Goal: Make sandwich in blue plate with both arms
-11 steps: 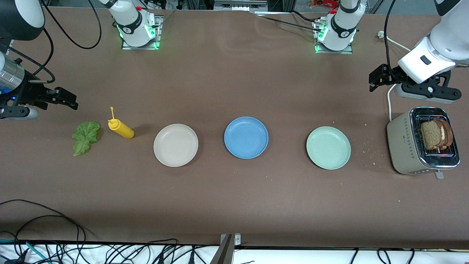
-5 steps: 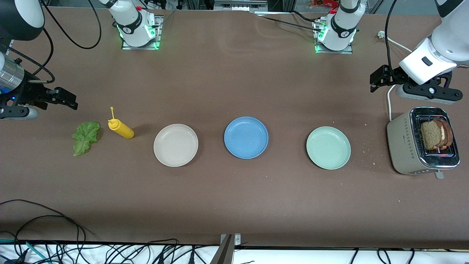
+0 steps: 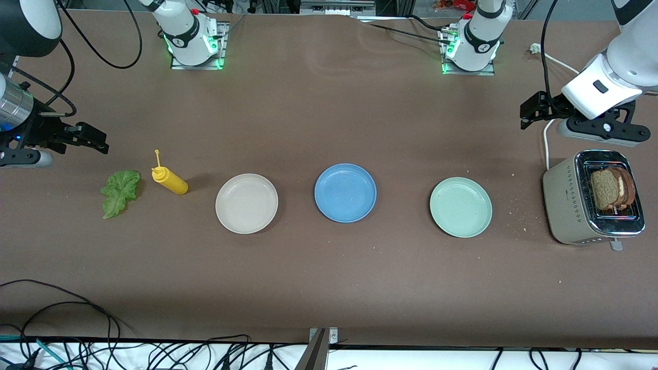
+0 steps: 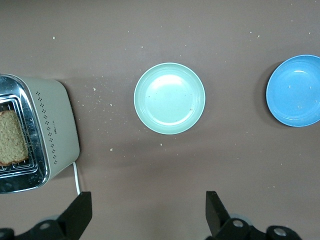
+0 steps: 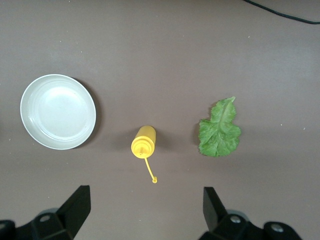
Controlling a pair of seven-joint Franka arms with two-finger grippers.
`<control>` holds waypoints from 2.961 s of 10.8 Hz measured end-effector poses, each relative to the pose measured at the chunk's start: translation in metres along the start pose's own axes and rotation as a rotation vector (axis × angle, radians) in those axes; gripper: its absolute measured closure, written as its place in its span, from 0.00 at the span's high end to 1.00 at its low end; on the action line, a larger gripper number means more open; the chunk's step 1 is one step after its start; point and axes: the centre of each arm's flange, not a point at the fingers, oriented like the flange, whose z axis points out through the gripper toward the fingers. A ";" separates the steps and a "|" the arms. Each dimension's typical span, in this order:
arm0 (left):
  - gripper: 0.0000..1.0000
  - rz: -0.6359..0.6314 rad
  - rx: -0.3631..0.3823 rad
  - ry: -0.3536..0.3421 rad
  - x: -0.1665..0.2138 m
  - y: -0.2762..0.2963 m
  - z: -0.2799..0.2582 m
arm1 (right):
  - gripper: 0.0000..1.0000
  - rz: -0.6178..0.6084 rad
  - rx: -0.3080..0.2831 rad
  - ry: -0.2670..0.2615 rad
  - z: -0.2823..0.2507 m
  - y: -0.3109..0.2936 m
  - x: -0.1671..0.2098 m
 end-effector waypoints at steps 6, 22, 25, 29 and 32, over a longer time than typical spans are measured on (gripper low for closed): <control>1.00 0.000 0.000 0.000 0.000 0.000 0.000 | 1.00 0.000 0.000 0.000 0.000 0.000 0.000; 1.00 0.000 0.000 0.007 0.001 0.000 -0.003 | 1.00 0.001 0.000 -0.006 0.001 0.000 -0.001; 1.00 -0.002 -0.002 0.006 0.006 -0.002 -0.004 | 1.00 0.001 0.000 -0.007 0.002 0.000 -0.001; 1.00 -0.021 -0.013 -0.044 0.018 -0.035 0.010 | 1.00 0.001 0.000 -0.009 0.003 0.001 0.000; 1.00 0.022 -0.051 -0.106 0.024 -0.130 0.054 | 1.00 0.003 0.000 -0.012 0.003 0.002 0.000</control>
